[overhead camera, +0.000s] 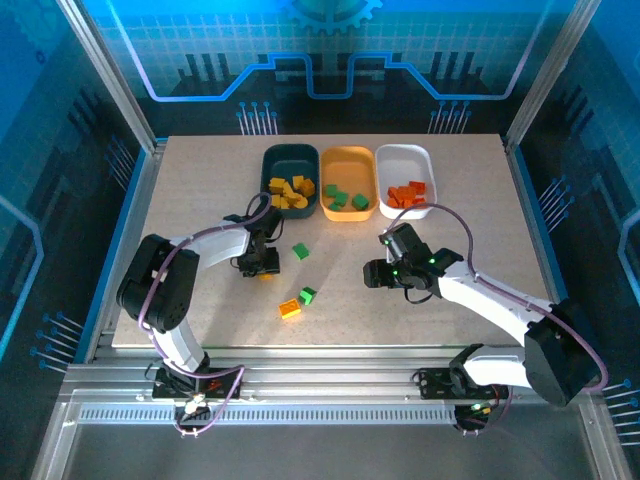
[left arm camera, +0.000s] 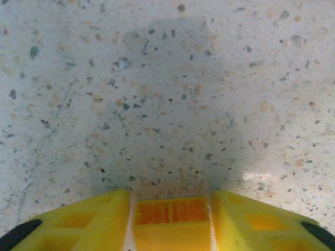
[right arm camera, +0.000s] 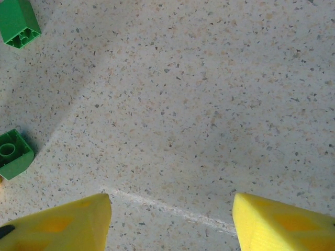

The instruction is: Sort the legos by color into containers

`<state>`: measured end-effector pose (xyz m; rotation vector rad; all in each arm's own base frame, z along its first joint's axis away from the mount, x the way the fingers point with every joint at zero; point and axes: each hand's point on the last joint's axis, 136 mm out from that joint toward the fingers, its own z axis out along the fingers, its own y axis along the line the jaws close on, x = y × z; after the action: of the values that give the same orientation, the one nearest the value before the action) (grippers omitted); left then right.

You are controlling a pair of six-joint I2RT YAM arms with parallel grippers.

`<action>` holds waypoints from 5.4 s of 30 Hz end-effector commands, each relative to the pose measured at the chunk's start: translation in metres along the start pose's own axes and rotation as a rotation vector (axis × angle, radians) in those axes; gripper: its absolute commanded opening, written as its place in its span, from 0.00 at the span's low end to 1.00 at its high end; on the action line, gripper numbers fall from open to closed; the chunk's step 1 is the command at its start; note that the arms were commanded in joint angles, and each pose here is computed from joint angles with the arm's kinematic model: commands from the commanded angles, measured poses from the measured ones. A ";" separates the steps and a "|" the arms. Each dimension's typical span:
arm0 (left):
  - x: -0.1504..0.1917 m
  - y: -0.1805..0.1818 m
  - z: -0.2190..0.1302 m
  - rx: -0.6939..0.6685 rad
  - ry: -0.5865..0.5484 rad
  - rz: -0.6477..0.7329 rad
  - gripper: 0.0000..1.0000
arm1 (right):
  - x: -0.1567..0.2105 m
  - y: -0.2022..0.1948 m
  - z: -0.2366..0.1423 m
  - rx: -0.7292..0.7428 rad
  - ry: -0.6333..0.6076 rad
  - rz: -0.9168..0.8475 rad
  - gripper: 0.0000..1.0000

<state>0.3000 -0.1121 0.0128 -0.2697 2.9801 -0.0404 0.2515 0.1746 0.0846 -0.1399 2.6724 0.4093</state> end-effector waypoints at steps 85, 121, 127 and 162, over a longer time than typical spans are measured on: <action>0.102 -0.061 -0.054 -0.024 -0.167 0.474 0.70 | 0.011 0.012 -0.002 0.017 0.012 -0.032 0.66; 0.120 -0.053 -0.024 0.059 -0.047 0.206 0.53 | 0.005 0.025 0.014 -0.005 0.044 -0.049 0.66; 0.114 -0.051 -0.022 0.030 -0.069 0.210 0.42 | 0.004 0.032 0.014 -0.007 0.042 -0.067 0.66; -0.202 -0.072 -0.091 0.251 -0.219 -0.081 0.28 | -0.005 0.024 0.015 0.006 0.020 -0.072 0.66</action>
<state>0.4992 -0.1497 0.1459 -0.3491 2.6103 -0.3667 0.2501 0.2015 0.0691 -0.2366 2.7142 0.3700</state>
